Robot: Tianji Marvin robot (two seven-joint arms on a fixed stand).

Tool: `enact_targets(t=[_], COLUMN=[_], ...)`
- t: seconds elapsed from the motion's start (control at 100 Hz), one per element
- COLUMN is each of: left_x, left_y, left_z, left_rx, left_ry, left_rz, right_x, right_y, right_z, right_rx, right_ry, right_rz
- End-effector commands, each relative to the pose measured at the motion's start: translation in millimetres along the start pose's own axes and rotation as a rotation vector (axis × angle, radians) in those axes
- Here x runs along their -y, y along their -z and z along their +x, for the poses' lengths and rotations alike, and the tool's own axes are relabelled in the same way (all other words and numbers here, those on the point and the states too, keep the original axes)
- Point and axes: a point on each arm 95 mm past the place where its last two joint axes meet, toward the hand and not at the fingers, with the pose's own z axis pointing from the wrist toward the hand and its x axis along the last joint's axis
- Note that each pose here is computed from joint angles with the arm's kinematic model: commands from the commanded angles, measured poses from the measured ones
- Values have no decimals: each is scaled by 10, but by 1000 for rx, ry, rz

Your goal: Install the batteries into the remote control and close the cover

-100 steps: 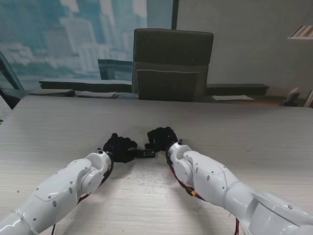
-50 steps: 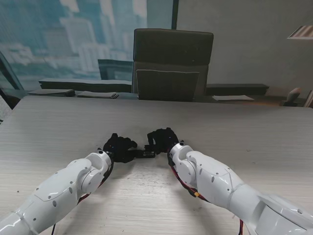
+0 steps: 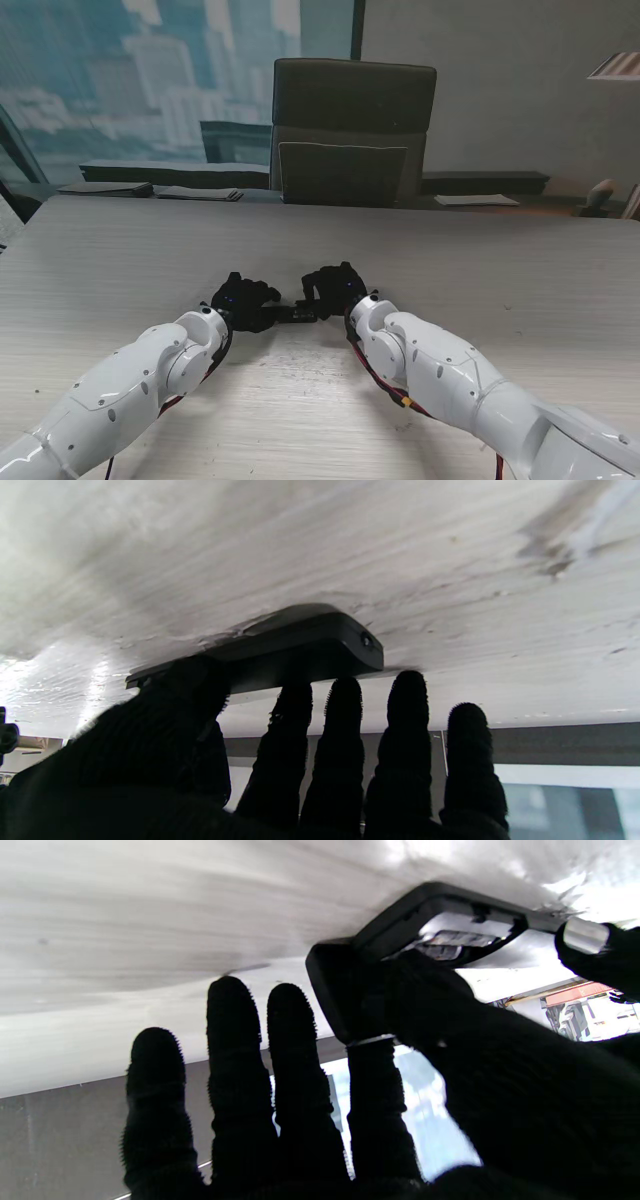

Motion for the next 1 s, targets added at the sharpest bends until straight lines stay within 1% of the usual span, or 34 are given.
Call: enact_targets(t=[0.0,0.34,0.53,0.78,0.99], left_x=[-96,-93,-92,-92,-91], left_y=[15,14,14,14,15], left_z=[10,9,11,10,9], left_rx=[3,3,2,2,2], left_ry=[4,6,4,5,5], left_rz=[-41,-39,-39,-39,-37], right_x=[78,80,83,94,90], right_y=[55,106,127,141,168], right_z=[19,16,28,37,67], right_rx=[-12,-26,-43,-46,-57], right_ry=[-6,10,34,49,66], right_rz=[31,29,27,21,-3])
